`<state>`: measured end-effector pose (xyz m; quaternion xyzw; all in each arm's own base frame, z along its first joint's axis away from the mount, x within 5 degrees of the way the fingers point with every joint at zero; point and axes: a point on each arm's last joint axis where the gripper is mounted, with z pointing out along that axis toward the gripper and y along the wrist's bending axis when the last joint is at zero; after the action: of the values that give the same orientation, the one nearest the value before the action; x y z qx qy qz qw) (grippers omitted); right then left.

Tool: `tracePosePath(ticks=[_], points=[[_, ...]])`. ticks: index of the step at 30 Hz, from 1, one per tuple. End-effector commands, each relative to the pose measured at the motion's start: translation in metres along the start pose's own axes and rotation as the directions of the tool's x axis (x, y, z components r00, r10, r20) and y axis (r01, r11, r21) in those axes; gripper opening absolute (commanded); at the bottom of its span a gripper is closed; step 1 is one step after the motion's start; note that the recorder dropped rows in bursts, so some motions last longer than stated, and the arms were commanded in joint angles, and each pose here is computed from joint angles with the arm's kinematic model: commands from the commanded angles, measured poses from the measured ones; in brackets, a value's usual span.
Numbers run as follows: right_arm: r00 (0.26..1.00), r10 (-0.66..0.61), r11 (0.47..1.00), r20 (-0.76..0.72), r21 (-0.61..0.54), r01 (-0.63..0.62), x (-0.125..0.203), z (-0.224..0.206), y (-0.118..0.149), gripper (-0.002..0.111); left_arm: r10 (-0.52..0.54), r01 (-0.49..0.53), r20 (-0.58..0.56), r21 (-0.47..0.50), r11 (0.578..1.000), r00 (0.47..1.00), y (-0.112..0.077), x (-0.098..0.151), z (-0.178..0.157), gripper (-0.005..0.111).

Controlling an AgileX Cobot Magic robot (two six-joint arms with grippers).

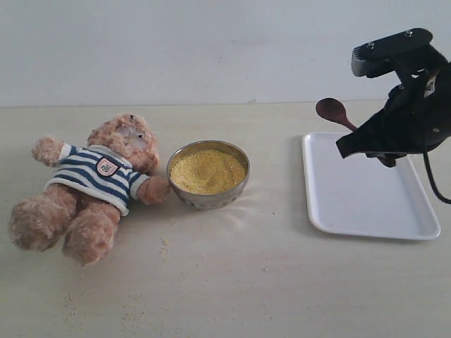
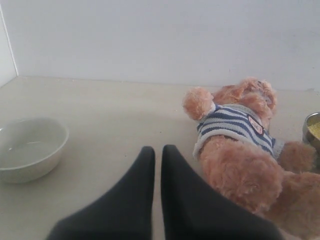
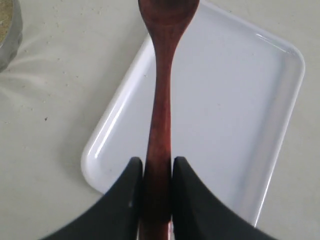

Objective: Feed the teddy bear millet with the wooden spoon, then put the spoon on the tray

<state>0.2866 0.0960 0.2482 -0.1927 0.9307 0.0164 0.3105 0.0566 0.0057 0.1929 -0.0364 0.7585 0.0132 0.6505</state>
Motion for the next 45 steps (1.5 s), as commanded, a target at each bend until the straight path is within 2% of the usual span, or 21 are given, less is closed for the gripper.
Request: tracePosePath(ticks=[1, 5, 13, 21, 31, 36, 45], points=[[0.998, -0.003, 1.000, 0.064, 0.006, 0.003, -0.005, 0.020, -0.002, 0.000, -0.011, 0.011, 0.000, 0.003, 1.000, 1.000, 0.000, 0.001, 0.001, 0.005], [0.995, 0.011, 1.000, 0.100, 0.014, -0.012, -0.007, 0.036, -0.007, 0.000, -0.011, 0.011, 0.000, 0.003, 1.000, 1.000, 0.000, 0.001, 0.001, 0.005], [0.974, 0.228, 0.971, -0.016, 0.073, -0.226, 0.016, 0.065, -0.052, 0.000, -0.011, 0.011, 0.000, 0.003, 1.000, 1.000, 0.000, 0.001, 0.001, 0.005], [0.981, 0.176, 0.983, -0.083, 0.068, -0.170, 0.025, 0.083, -0.051, 0.000, -0.011, 0.011, 0.000, 0.003, 1.000, 1.000, 0.000, 0.001, 0.001, 0.005], [0.985, 0.172, 0.983, -0.029, 0.066, -0.170, 0.025, 0.101, -0.052, 0.000, -0.011, 0.011, 0.000, 0.003, 1.000, 1.000, 0.000, 0.001, 0.001, 0.005], [0.983, 0.165, 0.985, -0.080, 0.063, -0.160, 0.034, 0.116, -0.050, 0.000, -0.011, 0.011, 0.000, 0.003, 1.000, 1.000, 0.000, 0.001, 0.001, 0.005], [0.981, 0.181, 0.982, -0.072, 0.063, -0.176, 0.035, 0.119, -0.050, 0.000, -0.011, 0.011, 0.000, 0.003, 1.000, 1.000, 0.000, 0.001, 0.001, 0.005]])
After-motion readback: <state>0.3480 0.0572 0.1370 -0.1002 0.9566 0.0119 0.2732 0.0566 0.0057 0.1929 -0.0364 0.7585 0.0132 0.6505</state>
